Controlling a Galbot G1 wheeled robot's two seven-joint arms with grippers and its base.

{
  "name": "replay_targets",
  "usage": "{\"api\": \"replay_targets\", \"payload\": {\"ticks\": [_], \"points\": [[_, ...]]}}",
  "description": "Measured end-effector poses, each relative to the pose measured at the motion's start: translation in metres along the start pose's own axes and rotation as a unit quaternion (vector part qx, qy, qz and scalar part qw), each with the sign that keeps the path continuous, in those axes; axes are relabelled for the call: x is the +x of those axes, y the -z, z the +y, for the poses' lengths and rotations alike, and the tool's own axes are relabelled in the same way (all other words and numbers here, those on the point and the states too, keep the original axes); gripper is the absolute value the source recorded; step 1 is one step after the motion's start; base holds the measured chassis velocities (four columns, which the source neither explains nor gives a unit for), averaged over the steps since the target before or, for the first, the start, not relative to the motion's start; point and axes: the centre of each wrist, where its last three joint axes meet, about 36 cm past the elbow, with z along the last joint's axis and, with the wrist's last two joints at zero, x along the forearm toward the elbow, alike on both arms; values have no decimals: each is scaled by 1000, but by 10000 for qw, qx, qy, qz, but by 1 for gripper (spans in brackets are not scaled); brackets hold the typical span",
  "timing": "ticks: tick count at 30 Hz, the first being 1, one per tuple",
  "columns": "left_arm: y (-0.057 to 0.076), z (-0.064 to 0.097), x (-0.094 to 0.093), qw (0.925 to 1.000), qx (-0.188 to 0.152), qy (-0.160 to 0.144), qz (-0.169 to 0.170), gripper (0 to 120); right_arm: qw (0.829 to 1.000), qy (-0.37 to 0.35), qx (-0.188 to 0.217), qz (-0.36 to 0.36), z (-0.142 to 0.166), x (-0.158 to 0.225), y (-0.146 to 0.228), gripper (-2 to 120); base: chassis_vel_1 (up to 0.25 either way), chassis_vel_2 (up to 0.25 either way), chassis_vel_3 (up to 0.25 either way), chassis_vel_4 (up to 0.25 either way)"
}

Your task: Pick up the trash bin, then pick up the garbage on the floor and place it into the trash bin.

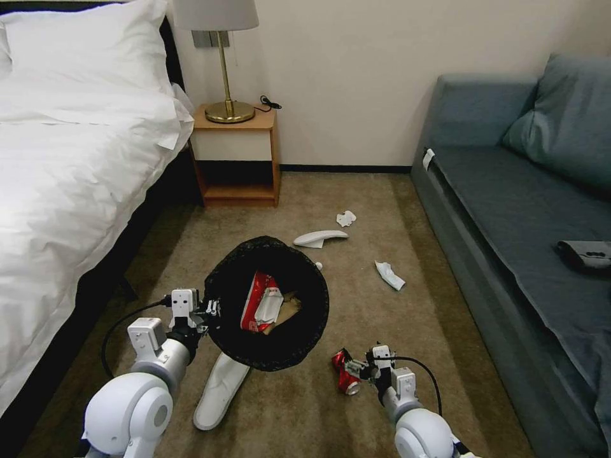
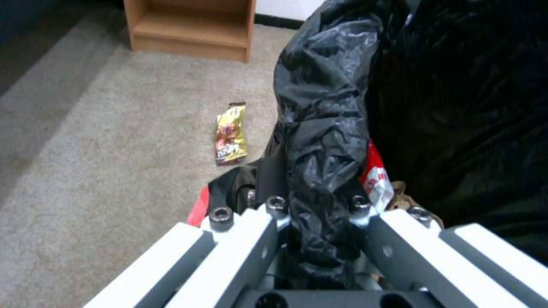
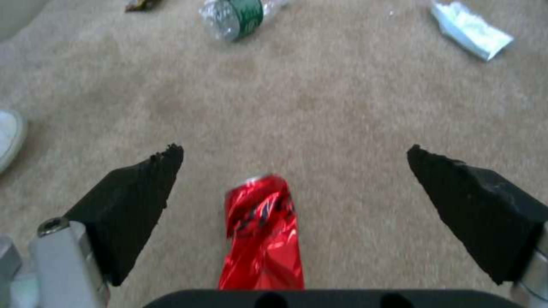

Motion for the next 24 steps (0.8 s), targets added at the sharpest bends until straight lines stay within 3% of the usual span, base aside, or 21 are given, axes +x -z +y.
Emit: {"api": "replay_targets", "payload": {"ticks": [24], "points": [[-4, -4, 2, 10000, -7, 15, 64, 2, 9994, 223, 255, 37, 8, 5, -11, 100, 0, 0, 0, 0]]}}
